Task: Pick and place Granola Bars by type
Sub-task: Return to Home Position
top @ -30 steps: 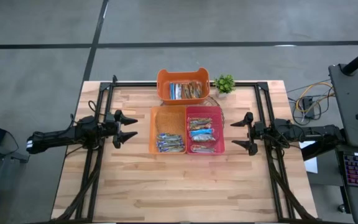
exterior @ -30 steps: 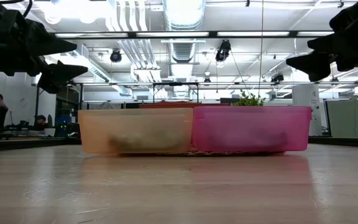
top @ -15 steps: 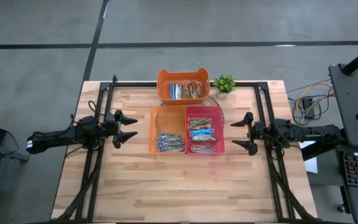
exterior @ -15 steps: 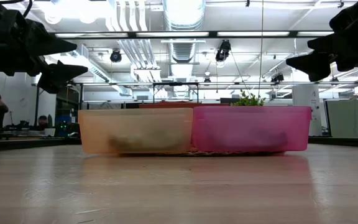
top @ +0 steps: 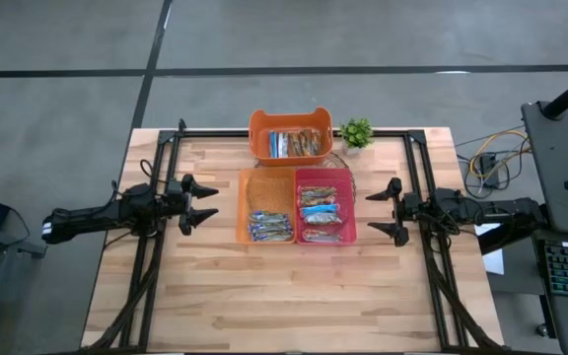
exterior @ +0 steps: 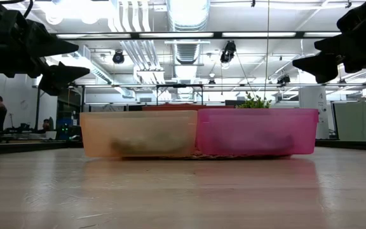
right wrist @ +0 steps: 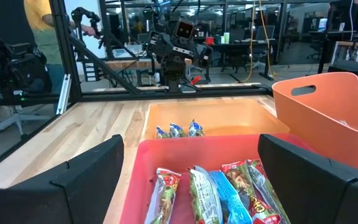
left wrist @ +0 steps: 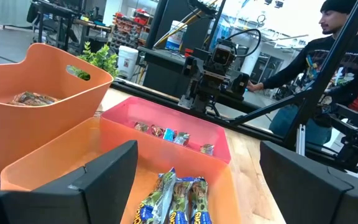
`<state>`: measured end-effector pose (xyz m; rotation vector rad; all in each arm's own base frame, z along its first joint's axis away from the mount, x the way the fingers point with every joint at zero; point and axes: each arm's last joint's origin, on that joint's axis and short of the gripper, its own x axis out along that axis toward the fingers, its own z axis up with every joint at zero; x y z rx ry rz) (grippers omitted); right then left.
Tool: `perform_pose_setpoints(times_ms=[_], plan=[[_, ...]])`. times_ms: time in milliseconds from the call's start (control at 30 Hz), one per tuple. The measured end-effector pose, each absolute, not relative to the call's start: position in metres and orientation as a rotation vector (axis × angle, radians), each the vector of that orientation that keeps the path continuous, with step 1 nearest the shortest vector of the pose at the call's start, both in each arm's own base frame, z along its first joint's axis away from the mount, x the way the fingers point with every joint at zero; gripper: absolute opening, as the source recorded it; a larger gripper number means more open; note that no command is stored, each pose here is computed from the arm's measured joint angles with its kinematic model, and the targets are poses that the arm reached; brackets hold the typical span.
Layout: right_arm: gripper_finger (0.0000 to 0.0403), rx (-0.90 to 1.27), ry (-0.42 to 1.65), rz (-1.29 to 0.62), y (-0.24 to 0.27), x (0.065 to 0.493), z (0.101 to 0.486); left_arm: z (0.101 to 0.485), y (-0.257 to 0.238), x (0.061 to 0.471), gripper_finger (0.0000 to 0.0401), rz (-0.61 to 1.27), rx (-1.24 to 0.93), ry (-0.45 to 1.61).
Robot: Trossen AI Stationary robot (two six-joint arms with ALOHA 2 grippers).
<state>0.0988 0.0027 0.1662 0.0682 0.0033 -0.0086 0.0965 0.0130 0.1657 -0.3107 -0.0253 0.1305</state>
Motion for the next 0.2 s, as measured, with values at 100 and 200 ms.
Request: perform_pose_setpoints(times_ms=[100, 200], plan=[[0.0359, 0.068, 0.003, -0.009, 0.0027, 0.0988, 0.1662, 0.1657, 0.013, 0.0965, 0.0316, 0.13, -0.311, -0.025], [0.0359, 0.071, 0.003, -0.009, 0.0027, 0.0988, 0.1661, 0.1657, 0.013, 0.0965, 0.0316, 0.131, -0.31, -0.025]])
